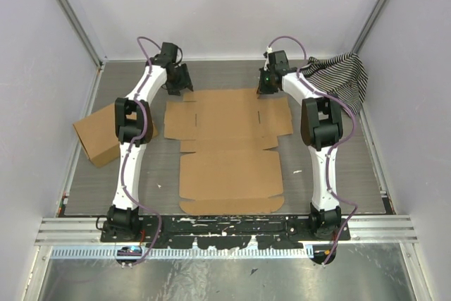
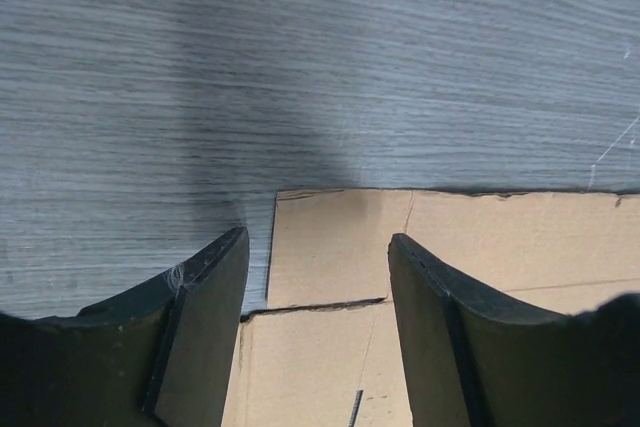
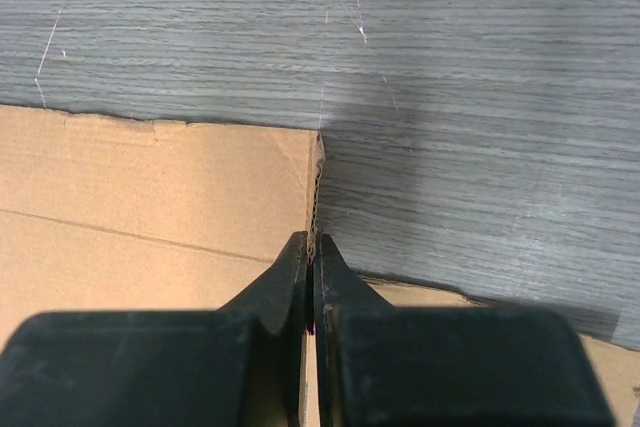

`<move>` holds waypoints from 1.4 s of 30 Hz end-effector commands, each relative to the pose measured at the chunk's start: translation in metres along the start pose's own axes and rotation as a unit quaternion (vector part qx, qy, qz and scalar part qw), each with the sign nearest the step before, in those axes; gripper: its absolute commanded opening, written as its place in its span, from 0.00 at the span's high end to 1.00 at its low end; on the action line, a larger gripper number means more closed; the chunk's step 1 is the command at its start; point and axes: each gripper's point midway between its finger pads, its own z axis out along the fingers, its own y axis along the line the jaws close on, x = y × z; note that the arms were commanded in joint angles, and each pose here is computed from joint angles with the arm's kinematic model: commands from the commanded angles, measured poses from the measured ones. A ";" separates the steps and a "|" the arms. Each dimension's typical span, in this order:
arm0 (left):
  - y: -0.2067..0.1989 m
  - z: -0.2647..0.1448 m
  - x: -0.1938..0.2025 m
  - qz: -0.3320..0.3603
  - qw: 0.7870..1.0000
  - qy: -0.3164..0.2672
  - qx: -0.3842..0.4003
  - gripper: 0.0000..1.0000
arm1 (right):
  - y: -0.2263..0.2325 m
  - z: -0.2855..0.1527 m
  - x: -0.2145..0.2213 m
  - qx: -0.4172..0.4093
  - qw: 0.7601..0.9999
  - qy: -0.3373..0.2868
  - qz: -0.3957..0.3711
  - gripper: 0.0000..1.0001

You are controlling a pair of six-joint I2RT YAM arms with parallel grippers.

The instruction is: Fold the paper box

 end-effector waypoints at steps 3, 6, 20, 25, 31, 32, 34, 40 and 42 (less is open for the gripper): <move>0.006 0.015 0.027 0.005 0.999 0.041 0.005 0.36 | 0.027 -0.030 -0.038 -0.033 0.999 -0.040 -0.015 0.99; 0.008 0.016 0.034 0.006 0.999 0.052 0.001 0.37 | 0.028 -0.030 -0.039 -0.033 0.999 -0.041 -0.014 0.99; -0.020 -0.024 0.034 0.004 0.998 0.059 0.025 0.49 | 0.027 -0.028 -0.039 -0.018 0.999 -0.042 -0.002 0.98; -0.035 -0.040 0.029 -0.001 0.998 0.051 0.042 0.49 | 0.023 -0.026 -0.036 -0.009 0.999 -0.038 0.015 0.98; -0.054 -0.056 0.026 -0.013 0.996 0.048 0.070 0.49 | 0.021 -0.025 -0.031 -0.002 0.999 -0.033 0.028 0.98; -0.056 -0.058 0.025 -0.013 0.996 0.045 0.072 0.49 | 0.021 -0.026 -0.031 -0.002 0.999 -0.033 0.031 0.98; -0.063 -0.062 0.023 -0.015 0.996 0.042 0.082 0.49 | 0.022 -0.026 -0.029 -0.003 0.999 -0.031 0.035 0.97; -0.085 -0.063 0.023 -0.018 0.992 0.044 0.114 0.49 | 0.026 -0.024 -0.023 -0.015 0.999 -0.022 0.044 0.95; -0.092 -0.058 0.027 -0.017 0.991 0.050 0.120 0.49 | 0.029 -0.025 -0.023 -0.022 0.999 -0.022 0.043 0.93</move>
